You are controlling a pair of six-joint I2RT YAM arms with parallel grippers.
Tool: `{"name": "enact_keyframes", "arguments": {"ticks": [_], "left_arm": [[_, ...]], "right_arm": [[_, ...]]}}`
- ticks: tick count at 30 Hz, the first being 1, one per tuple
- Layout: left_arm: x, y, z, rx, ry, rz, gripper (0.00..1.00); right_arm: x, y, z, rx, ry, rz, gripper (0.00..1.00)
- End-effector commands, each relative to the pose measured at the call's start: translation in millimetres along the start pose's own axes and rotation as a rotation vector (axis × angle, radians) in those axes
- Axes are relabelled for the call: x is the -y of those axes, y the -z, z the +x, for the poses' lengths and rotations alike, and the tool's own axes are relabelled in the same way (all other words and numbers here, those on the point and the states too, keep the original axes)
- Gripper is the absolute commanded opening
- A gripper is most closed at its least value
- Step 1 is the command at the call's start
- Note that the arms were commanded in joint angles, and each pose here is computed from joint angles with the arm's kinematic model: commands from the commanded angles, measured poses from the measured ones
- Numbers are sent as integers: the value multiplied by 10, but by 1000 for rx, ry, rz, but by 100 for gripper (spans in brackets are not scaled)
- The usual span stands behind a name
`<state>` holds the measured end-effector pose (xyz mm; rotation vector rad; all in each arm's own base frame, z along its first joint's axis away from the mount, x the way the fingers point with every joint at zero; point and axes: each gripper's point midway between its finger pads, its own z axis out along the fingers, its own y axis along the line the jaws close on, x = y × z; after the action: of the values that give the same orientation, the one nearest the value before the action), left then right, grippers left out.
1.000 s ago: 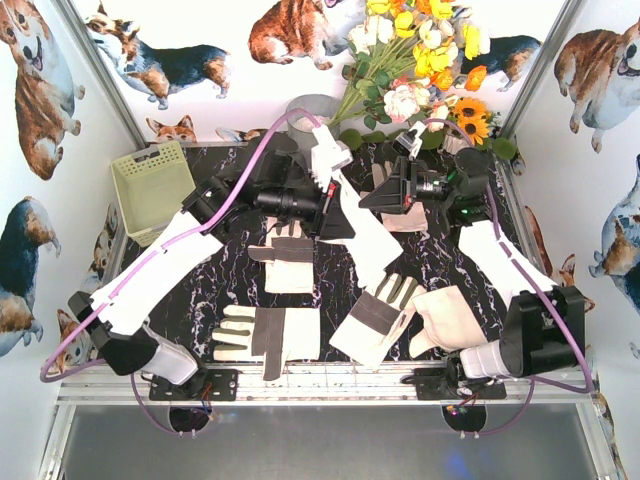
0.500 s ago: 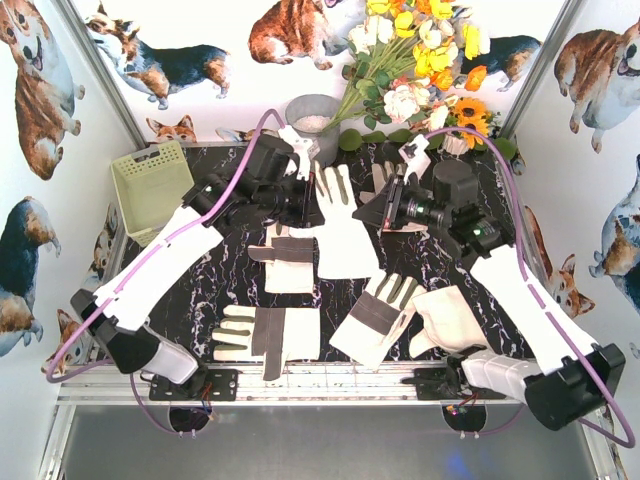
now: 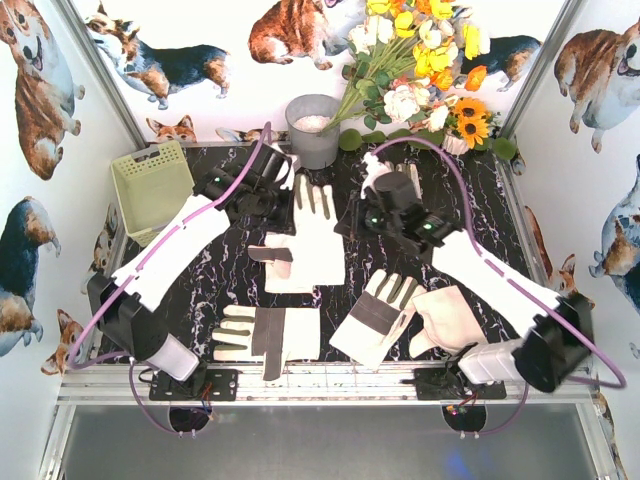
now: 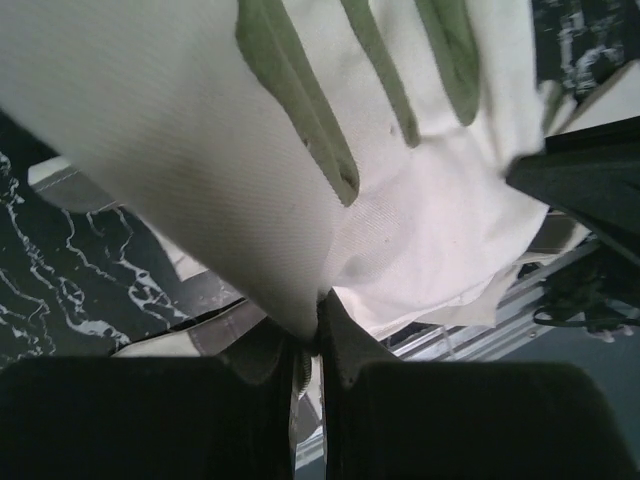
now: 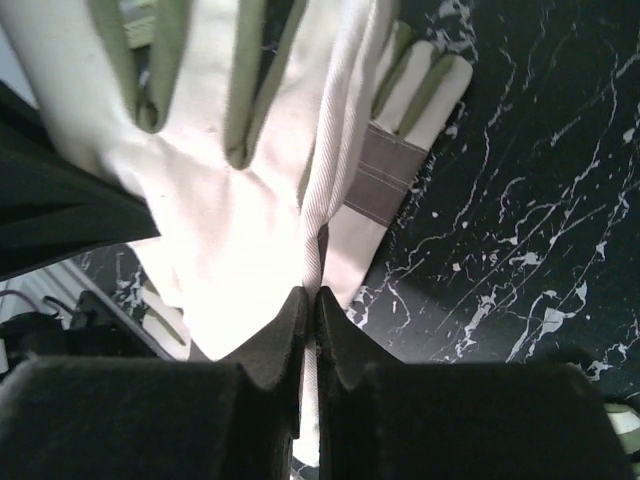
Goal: Put the gloves into the storage basket
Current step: Pair the glove with the glove.
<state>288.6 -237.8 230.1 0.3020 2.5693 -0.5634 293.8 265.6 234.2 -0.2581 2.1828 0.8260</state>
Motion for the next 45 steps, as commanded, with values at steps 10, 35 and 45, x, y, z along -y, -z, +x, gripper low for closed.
{"name": "enact_keyframes", "arguments": {"ticks": [10, 35, 45], "left_arm": [[-676, -427, 138, -111, 66, -88, 0], [-1423, -1014, 303, -310, 93, -37, 1], [-1526, -1187, 314, -315, 82, 3, 5]], "right_arm": [[-91, -792, 110, -14, -119, 19, 0], [137, -1663, 407, -163, -139, 153, 0], [206, -1666, 519, -199, -198, 214, 0]]}}
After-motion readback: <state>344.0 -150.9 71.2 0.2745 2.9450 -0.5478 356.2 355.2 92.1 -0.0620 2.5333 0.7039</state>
